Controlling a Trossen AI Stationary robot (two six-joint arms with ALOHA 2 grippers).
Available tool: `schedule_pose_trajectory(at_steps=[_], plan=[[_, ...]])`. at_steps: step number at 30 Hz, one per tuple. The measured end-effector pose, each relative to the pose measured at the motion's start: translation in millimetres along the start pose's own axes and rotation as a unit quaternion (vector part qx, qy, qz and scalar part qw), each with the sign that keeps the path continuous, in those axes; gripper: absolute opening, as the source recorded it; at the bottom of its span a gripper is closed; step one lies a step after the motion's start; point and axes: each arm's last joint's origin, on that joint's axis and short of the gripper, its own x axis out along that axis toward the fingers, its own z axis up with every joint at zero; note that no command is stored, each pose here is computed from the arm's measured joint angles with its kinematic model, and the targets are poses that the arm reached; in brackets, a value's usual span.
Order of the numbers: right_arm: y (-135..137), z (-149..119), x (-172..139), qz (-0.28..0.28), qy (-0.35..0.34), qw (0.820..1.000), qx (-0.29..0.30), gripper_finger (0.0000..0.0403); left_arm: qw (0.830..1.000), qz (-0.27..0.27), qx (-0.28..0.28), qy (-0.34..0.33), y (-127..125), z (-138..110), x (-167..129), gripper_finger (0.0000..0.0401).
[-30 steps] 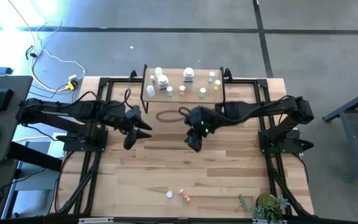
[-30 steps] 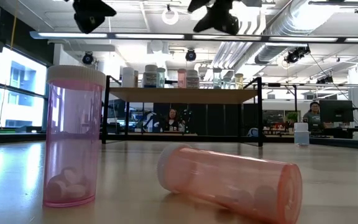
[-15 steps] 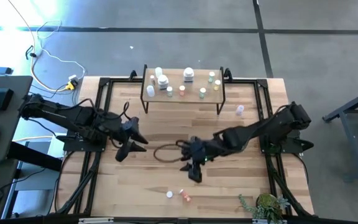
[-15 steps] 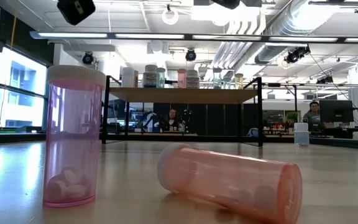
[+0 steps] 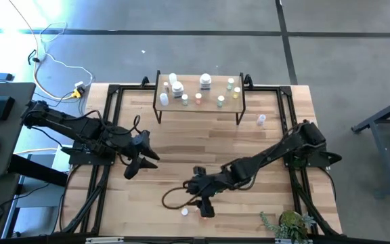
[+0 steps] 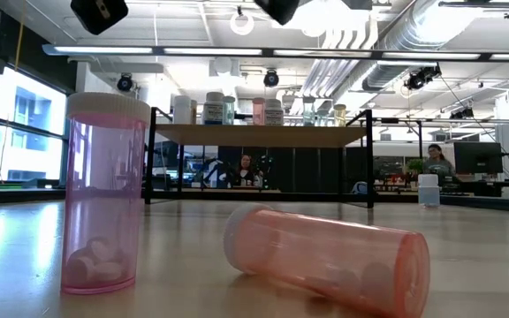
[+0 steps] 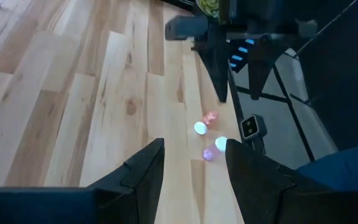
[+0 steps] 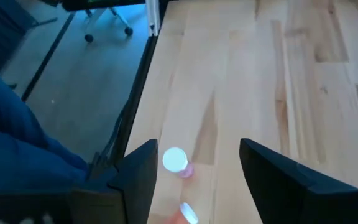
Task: Pick and place medicine bottles onto shelf by color
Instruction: Put the purple pill bottle on the shelf
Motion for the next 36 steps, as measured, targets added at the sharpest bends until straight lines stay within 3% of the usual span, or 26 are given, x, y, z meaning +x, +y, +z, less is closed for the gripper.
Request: schedule_pose_trajectory(at_steps=[17,36], plan=[[7.7,-29.7,54.9,0.023,0.011,0.991,-0.133,0.0218,1.0,0.008,-0.013,0.002,0.4,-0.8,0.2,0.016],[5.8,-54.6,94.5,0.053,0.016,0.988,-0.143,0.0218,1.0,0.024,-0.013,-0.002,1.6,-1.0,0.3,0.016]])
